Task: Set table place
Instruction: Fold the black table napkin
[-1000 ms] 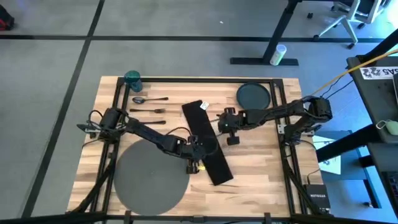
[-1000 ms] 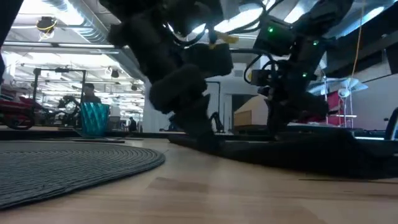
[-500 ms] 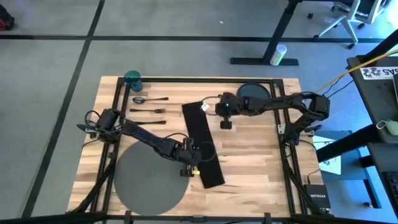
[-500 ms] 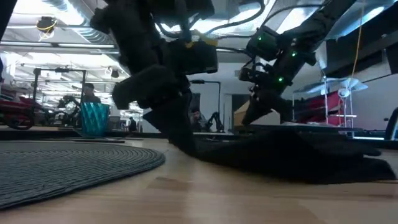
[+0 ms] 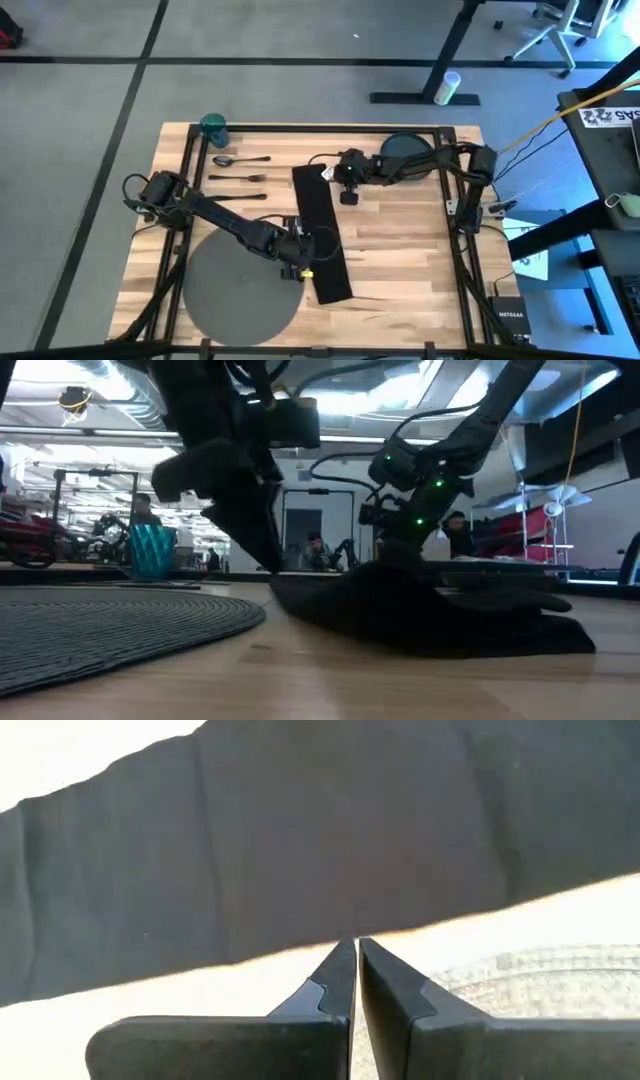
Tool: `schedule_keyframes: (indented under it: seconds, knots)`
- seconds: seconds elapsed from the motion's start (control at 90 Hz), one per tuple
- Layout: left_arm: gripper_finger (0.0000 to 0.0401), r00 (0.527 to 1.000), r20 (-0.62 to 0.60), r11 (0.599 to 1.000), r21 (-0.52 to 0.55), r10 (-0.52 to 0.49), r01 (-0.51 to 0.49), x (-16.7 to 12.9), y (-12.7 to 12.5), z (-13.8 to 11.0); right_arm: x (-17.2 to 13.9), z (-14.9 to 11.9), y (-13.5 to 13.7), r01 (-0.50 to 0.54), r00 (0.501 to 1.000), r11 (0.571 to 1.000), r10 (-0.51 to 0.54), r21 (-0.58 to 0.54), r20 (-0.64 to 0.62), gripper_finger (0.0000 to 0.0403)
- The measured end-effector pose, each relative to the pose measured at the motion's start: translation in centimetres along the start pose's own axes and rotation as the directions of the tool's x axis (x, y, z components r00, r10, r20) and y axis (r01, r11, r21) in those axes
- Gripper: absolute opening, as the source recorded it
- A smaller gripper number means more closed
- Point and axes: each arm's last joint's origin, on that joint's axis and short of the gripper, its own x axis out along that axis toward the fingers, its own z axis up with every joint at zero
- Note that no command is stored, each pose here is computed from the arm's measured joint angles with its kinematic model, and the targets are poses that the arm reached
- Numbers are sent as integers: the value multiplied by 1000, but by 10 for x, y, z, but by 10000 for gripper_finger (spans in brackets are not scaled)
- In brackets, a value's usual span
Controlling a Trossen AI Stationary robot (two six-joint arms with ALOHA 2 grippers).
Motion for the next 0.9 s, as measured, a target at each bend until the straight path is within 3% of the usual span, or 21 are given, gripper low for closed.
schedule_keyframes:
  seconds: [0.189, 0.456, 0.744, 0.9]
  knots:
    - [0, 1000, 1, 1000, -2, 24, -24, 0, 1, 0, 2, 3, -3, 65, 998, 998, -66, 17, 24, 0]
    - [0, 999, 7, 999, -19, 50, -50, 1, 6, 2, 21, -3, 4, 21, 999, 998, -23, 57, 33, 0]
    - [0, 999, 4, 998, -29, 54, -53, 2, 7, 2, 19, -1, 5, -74, 995, 994, 68, 80, 73, 0]
    - [0, 999, 4, 998, -34, 54, -54, 2, 8, 2, 14, 2, 8, -204, 973, 976, 194, 71, 122, 0]
